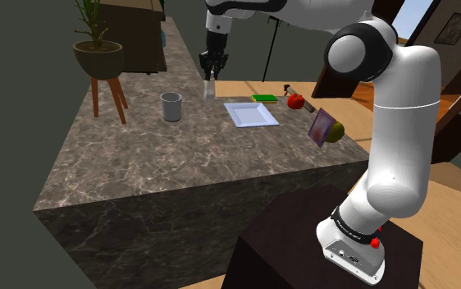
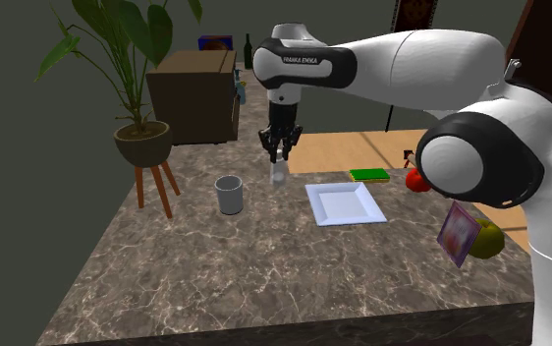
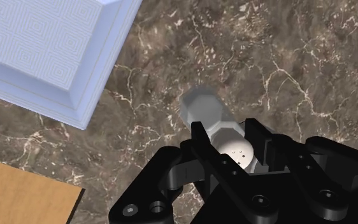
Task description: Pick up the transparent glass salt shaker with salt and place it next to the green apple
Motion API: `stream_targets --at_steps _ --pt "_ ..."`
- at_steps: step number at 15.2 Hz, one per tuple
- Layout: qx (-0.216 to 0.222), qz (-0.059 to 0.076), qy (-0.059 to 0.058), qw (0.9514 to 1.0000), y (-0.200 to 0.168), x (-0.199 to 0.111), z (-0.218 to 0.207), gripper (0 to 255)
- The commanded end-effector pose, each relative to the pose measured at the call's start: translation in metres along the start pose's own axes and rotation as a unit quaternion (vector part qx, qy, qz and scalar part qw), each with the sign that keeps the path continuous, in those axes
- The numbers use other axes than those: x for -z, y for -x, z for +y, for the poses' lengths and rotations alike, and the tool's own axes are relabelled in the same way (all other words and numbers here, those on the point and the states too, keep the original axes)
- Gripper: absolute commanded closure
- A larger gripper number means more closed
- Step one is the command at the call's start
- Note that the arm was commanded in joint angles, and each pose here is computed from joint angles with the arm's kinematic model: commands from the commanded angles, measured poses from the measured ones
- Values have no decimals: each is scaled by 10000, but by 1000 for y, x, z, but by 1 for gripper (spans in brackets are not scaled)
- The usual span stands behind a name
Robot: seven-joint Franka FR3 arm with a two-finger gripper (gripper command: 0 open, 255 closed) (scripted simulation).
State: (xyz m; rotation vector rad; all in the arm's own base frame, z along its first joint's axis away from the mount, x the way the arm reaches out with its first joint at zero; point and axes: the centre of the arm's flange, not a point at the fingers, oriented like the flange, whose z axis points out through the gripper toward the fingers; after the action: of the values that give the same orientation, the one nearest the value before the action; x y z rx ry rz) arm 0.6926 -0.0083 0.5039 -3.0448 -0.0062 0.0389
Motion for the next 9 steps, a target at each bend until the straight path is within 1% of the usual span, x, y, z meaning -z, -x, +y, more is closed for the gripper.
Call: stream_targets --at_steps 1,9 --pt "0 -1 0 10000 0 11 -2 255" --pt "0 -1 0 10000 1 53 -6 255"
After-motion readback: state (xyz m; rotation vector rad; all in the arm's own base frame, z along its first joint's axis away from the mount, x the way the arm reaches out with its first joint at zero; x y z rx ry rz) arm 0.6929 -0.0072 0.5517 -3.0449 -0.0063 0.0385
